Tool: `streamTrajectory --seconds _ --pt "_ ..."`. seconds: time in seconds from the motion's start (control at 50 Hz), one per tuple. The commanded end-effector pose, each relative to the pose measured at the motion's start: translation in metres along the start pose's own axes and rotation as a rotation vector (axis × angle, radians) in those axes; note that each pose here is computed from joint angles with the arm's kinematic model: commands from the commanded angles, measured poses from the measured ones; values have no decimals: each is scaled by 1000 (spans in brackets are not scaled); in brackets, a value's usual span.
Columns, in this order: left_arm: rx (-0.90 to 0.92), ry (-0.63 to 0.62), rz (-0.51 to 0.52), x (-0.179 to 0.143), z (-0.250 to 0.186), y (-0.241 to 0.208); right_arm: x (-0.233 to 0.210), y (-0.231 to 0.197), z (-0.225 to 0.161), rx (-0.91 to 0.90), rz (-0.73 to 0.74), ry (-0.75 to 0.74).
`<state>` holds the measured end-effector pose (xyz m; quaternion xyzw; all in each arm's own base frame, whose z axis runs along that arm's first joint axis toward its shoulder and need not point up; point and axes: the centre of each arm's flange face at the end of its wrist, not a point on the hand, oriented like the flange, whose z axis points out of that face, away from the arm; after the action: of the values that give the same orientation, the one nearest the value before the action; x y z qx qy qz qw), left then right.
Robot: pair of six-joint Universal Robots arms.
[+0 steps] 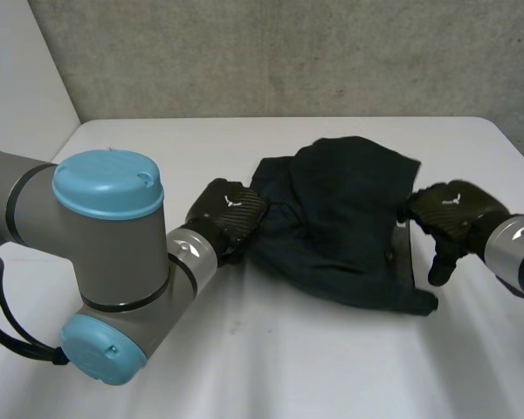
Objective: Fold the shorts.
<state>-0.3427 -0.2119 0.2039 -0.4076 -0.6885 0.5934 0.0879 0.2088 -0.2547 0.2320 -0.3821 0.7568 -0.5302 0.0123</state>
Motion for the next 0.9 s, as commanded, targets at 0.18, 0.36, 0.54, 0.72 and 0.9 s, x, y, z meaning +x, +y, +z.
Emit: streamTrajectory --seconds 0.18,0.36,0.54,0.72,0.9 --pt "29 -6 -9 -1 -4 -11 -36 2 -31 61 191 -70" --pt "10 -2 -10 0 -2 -7 -68 35 -20 36 445 -122" --pt "-4 2 -59 0 -3 -5 -85 57 1 -1 419 -65" --pt "-67 21 -106 -1 -10 -1 -72 54 26 35 369 36" --pt "-8 -1 -27 -26 -54 -62 -22 -59 -29 307 -126 139"
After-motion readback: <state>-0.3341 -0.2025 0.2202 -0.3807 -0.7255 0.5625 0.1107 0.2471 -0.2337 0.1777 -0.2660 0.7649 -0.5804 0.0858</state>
